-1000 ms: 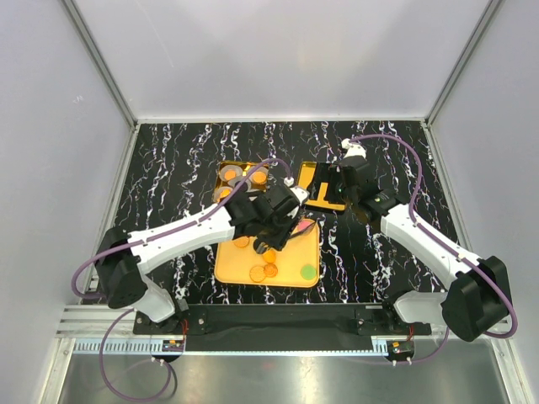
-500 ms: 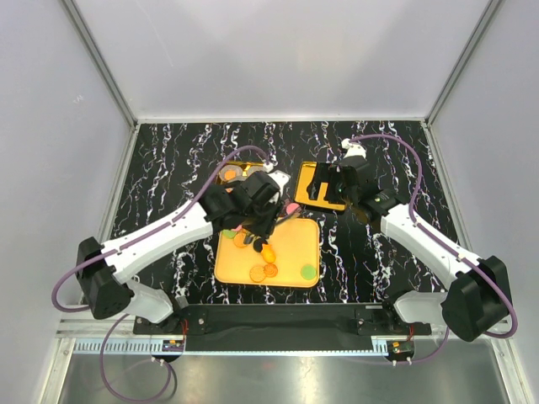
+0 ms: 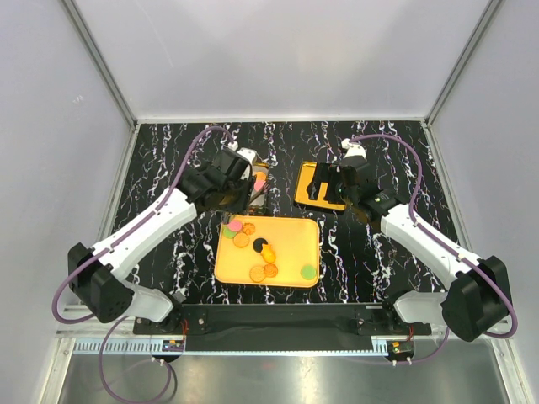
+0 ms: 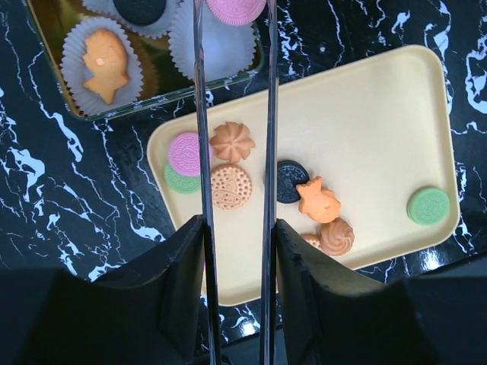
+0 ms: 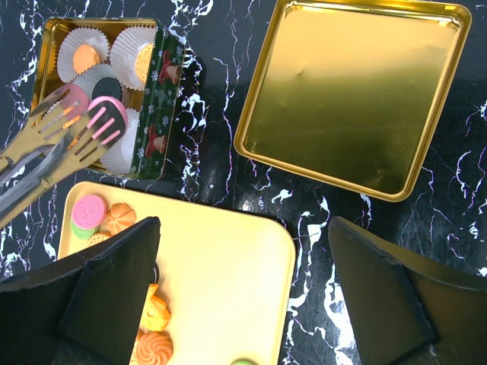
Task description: Pack the cookies
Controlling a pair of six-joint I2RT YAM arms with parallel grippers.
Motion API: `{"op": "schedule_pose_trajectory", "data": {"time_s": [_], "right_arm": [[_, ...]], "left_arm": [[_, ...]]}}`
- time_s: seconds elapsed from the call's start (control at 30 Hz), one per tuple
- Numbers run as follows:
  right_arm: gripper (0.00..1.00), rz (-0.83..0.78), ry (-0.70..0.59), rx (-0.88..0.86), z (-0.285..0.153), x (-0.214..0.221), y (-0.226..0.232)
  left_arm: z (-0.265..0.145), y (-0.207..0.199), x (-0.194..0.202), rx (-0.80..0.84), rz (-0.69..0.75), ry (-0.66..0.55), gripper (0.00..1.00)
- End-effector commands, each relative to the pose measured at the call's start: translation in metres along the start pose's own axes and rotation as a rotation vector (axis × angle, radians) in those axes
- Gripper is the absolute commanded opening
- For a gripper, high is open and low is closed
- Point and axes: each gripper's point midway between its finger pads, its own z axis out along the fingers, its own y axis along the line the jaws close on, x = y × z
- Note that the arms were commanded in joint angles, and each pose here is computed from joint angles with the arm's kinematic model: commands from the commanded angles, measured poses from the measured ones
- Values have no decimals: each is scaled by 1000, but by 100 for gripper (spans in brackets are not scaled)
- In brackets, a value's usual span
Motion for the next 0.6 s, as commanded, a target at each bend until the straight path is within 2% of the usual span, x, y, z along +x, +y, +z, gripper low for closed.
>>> {"op": "schedule_pose_trajectory", "data": {"time_s": [0.0,0.57], "right_arm": [[100,-3,-71,-23,-9,-26,10],[100,-3,-70,-26,-9,-25,10]], "left_arm": [[0,7,-18,-14,1,-59,42],[22,17,8,-23,-10,9,43]]}}
